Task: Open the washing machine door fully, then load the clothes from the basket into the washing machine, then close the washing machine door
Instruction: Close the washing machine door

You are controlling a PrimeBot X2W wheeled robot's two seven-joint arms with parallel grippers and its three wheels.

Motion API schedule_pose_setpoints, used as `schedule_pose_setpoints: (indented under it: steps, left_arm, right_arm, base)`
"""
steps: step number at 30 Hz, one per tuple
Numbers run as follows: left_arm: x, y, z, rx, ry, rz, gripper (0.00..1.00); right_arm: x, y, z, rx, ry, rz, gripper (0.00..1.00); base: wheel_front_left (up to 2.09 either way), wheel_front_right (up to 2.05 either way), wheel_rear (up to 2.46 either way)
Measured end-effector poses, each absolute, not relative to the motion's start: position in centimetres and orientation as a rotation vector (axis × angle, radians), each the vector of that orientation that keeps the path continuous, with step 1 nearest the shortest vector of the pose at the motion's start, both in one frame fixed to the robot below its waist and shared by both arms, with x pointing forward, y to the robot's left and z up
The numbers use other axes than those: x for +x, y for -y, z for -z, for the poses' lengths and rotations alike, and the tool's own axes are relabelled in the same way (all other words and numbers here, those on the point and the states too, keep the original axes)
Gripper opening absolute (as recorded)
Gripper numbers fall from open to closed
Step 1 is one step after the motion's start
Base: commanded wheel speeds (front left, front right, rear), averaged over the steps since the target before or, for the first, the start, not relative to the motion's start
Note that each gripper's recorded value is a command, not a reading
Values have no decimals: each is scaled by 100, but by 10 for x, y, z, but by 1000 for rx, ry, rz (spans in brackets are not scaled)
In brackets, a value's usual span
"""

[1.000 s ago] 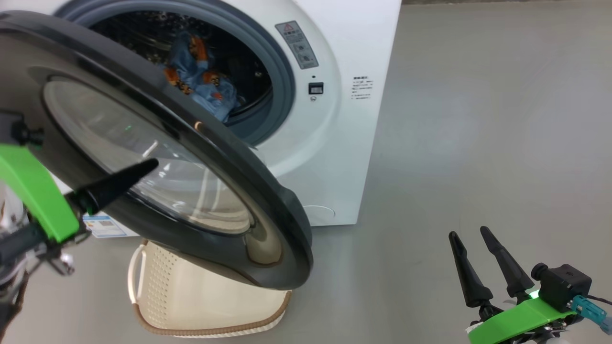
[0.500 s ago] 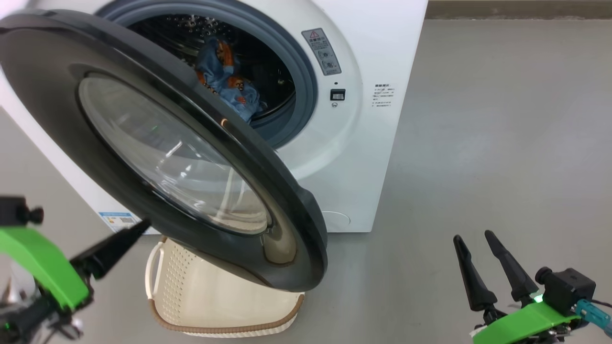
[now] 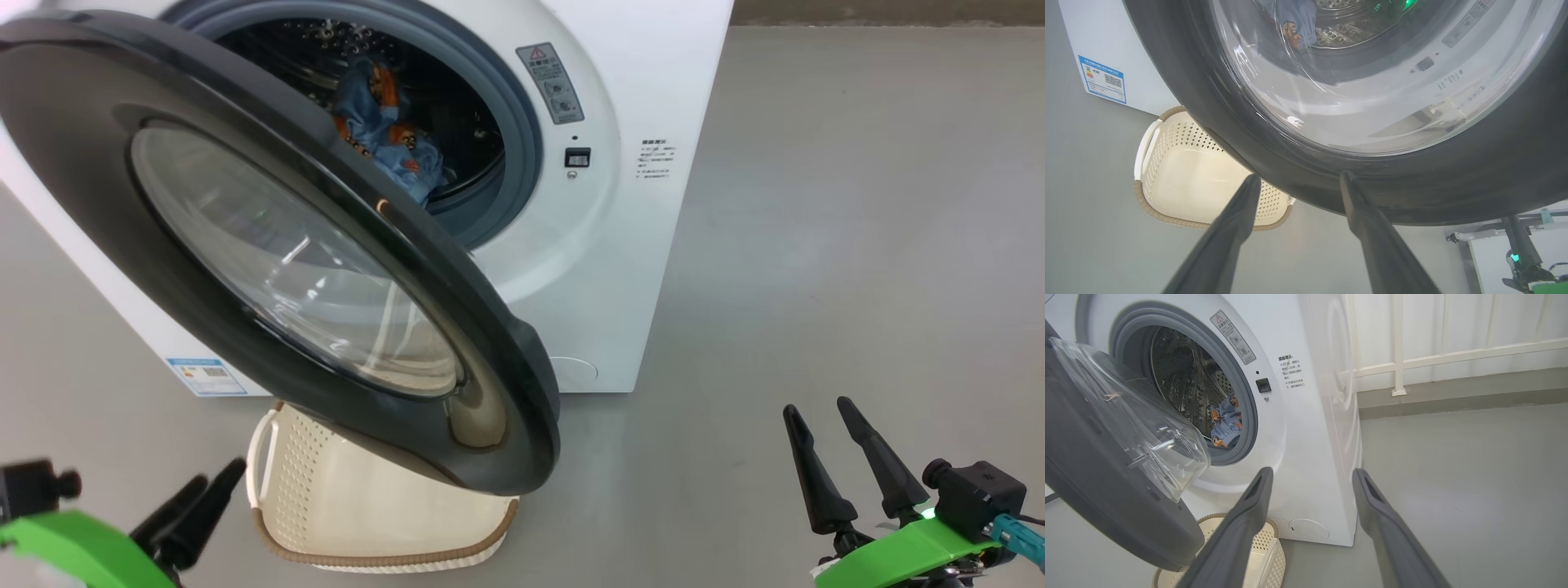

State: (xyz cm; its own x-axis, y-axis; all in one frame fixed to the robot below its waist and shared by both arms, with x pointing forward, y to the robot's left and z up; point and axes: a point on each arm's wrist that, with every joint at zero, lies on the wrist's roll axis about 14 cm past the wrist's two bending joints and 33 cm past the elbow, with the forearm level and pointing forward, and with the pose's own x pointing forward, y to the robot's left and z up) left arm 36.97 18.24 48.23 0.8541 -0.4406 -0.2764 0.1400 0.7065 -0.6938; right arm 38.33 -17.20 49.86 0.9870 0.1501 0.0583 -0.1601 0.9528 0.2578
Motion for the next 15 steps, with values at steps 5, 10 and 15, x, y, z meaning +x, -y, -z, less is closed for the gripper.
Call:
schedule_pose_setpoints:
  steps: [5, 10, 15]
  left_arm:
    - [357, -184, -449, -675, -467, 275, 100]
    - [350, -177, -430, -685, -460, 242, 100]
    - [350, -176, -422, -671, -421, 215, 100]
  right_arm:
    - [381, 177, -497, 264, 34, -142, 100]
    - [378, 183, -496, 261, 33, -126, 100]
    - [374, 188, -496, 259, 32, -109, 100]
  base:
    - [0, 0, 0]
    - [0, 0, 0]
    - [0, 0, 0]
